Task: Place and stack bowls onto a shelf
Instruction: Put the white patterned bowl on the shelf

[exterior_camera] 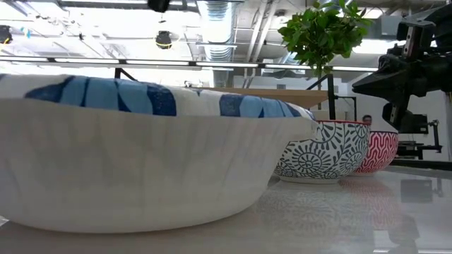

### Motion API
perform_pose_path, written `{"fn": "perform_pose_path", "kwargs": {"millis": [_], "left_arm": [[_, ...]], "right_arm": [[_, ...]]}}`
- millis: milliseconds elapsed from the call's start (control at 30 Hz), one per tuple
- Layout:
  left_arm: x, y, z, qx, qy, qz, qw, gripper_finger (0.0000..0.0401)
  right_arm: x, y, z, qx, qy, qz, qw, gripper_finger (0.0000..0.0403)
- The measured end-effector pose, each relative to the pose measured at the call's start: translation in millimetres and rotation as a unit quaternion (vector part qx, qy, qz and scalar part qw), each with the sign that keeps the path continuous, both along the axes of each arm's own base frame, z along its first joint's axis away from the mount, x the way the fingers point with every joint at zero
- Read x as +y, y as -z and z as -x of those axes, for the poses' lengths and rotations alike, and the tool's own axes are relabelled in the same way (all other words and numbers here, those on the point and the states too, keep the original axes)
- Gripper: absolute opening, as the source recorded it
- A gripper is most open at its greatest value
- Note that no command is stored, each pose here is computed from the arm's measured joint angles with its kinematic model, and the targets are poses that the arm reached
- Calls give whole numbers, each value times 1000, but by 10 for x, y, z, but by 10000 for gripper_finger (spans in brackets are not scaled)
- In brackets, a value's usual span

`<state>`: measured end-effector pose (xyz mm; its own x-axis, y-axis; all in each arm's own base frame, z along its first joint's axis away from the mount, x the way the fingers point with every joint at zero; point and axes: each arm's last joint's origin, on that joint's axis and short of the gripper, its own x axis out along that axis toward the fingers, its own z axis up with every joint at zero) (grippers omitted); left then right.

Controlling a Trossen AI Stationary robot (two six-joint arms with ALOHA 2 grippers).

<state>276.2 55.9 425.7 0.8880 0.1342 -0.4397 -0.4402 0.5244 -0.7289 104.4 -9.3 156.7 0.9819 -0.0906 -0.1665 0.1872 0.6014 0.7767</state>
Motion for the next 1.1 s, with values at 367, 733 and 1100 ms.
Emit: {"fn": "perform_pose_path", "kwargs": {"millis": [367,733,1100], "left_arm": [[511,253,-709,125,14,-59,990,0],[1049,765,-961,188,-6,-11,982,0],[1129,856,-977,206,-20,-16,978,0]], "right_arm": [[0,0,0,0,0,0,1000,57],[0,0,0,0,0,0,1000,57],[0,0,0,0,0,2,1000,57]]}}
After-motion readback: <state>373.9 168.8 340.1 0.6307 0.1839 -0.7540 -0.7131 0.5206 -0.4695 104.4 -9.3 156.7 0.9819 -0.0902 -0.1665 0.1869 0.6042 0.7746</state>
